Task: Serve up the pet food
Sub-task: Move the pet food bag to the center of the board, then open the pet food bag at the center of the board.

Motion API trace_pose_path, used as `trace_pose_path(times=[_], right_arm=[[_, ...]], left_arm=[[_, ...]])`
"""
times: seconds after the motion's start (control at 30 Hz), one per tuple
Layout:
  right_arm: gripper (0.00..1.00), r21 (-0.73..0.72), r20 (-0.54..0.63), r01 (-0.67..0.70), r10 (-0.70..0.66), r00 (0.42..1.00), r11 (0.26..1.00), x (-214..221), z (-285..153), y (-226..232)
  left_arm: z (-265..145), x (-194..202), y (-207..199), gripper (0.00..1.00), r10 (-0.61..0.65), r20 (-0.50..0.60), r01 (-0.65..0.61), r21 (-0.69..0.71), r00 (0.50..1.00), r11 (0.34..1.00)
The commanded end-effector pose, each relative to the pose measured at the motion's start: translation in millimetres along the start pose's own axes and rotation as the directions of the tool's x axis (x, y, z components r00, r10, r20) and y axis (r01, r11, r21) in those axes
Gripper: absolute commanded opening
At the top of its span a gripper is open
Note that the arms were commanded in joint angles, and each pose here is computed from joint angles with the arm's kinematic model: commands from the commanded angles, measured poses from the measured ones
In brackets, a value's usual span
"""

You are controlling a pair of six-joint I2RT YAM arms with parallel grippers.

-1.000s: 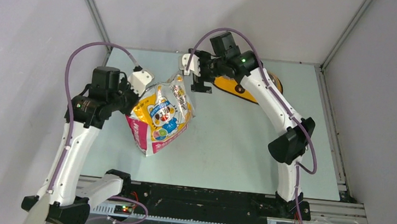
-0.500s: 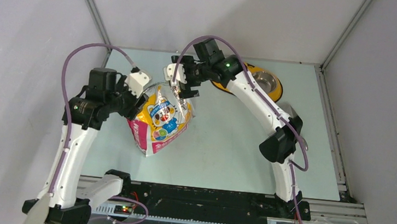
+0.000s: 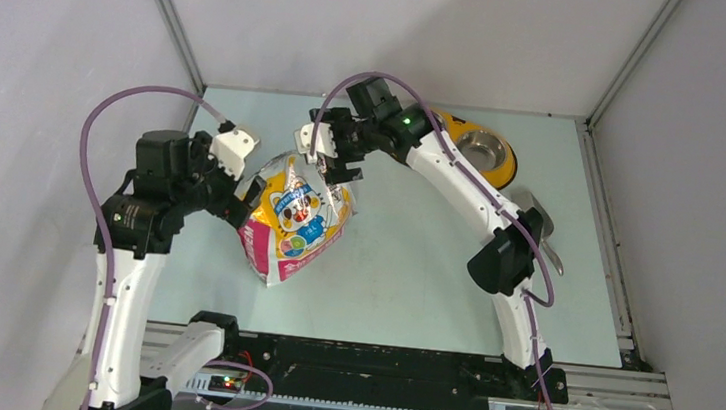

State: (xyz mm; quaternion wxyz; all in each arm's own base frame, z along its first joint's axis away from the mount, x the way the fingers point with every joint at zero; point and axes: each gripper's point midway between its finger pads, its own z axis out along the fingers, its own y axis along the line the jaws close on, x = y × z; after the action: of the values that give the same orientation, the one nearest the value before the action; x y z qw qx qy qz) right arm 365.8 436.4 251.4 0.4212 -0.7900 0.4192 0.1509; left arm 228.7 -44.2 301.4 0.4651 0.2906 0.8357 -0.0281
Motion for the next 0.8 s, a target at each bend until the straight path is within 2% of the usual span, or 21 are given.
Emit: trace_pose_path(times=[0.0, 0.33, 0.63, 0.77], right_arm=[[0.98, 0.006, -0.002, 0.002, -0.002, 1.0, 1.0, -2, -7, -4], [0.94, -0.011, -0.006, -0.075, 0.075, 0.997, 0.997, 10, -13, 0], [0.86, 0.021, 0.0, -0.112, 0.112, 0.994, 0.993, 10, -15, -7], [0.78, 0.056, 0.001, -0.133, 0.133, 0.991, 0.99, 12, -12, -16]], left_arm=[[2, 8, -5, 1.0, 0.0, -0.027, 0.001, 0.032, 1.0, 0.999], [5, 27, -24, 1.0, 0.027, -0.1, -0.014, 0.128, 0.995, 0.992], [9, 38, -14, 1.0, 0.038, -0.152, -0.026, 0.078, 0.988, 0.997], [10, 46, -13, 0.99, 0.055, -0.184, -0.042, 0.075, 0.981, 0.996]])
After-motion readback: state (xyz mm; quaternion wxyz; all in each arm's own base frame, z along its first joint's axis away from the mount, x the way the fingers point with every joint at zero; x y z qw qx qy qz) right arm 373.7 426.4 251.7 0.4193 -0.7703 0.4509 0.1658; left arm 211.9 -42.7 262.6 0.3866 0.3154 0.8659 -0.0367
